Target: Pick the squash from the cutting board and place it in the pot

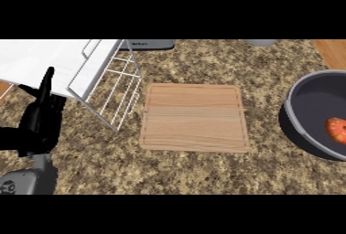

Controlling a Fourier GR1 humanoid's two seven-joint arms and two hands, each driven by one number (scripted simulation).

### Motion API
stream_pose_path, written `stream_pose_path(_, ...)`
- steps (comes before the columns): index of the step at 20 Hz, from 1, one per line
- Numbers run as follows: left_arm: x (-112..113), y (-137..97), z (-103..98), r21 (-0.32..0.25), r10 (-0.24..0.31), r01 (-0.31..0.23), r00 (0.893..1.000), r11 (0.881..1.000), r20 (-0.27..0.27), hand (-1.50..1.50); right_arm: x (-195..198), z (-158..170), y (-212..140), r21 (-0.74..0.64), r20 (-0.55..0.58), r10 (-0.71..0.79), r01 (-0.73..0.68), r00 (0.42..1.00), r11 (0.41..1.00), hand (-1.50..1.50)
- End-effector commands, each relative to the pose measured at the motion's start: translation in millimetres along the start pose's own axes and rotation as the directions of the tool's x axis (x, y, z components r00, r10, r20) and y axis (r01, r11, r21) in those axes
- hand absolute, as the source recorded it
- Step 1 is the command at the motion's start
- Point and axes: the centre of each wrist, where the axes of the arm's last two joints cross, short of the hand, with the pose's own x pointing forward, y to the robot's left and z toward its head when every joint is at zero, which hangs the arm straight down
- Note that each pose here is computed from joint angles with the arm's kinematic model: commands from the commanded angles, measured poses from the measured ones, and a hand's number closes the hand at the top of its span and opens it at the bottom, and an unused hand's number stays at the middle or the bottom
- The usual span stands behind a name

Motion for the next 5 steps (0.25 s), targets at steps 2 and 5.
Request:
stream_pose_path(2,19.6,5.6,-24.2,-0.008,-0.002,0.002,0.999,1.000,0.039,0.00,-24.4,-2.8,-44.8,-0.018,0.015,0.006,-0.006,1.000,1.000,-1.50)
stream_pose_path(5,6.9,-4.5,-37.3,-0.012,0.008,-0.007,0.999,1.000,0.031,0.00,-29.4,12.5,-48.0,-0.013,-0.011,0.002,-0.002,1.000,1.000,-1.50)
